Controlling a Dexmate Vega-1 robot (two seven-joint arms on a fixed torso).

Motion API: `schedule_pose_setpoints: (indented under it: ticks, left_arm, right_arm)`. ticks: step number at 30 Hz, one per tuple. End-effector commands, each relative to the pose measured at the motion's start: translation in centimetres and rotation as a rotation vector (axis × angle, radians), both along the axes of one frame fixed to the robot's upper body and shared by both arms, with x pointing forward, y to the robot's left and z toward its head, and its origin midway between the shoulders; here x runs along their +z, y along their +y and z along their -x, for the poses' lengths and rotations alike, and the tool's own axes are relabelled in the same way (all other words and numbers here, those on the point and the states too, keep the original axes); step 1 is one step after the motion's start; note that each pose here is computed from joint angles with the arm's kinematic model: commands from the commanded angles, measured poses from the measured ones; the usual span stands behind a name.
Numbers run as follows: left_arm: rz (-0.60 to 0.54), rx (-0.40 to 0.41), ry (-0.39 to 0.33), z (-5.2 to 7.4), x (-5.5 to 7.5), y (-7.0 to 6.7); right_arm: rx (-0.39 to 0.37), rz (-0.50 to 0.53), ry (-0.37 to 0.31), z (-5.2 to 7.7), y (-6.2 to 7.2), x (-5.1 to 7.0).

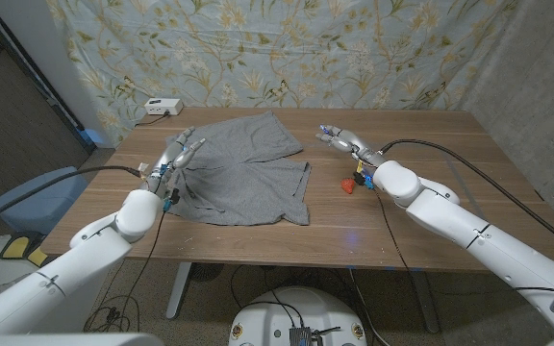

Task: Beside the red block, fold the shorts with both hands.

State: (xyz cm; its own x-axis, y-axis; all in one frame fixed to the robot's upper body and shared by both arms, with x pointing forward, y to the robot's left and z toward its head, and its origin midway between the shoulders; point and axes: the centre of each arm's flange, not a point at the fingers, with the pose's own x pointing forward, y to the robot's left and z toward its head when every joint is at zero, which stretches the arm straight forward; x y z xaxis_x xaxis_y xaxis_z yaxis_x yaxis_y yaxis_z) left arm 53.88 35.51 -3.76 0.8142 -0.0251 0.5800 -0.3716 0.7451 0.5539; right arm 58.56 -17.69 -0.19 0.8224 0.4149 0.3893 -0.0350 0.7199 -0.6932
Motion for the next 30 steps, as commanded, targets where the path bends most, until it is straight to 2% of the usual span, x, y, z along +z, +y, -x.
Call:
schedule_pose_setpoints:
  ticks: [1, 11, 14, 24, 30]
  left_arm:
    - [-0.03, 0.038, 0.025, 1.9, -1.6, 1.6]
    - [-0.066, 0.052, 0.071, 2.8, -2.9, 2.6]
    - [-0.093, 0.03, 0.082, 3.1, -3.1, 2.8]
    - [-0.161, 0.041, 0.135, 3.9, -3.8, 3.1]
    - [-0.181, 0.029, 0.133, 4.2, -4.1, 3.5]
  right_arm:
    - [0.0, 0.152, 0.003, 2.3, 3.2, -1.5]
    - [-0.001, 0.256, 0.03, 3.7, 5.3, -3.5]
    - [-0.005, 0.275, 0.038, 4.1, 5.7, -4.2]
    - [-0.015, 0.298, 0.06, 5.2, 6.3, -6.2]
    - [-0.028, 0.323, 0.066, 6.1, 7.1, -7.3]
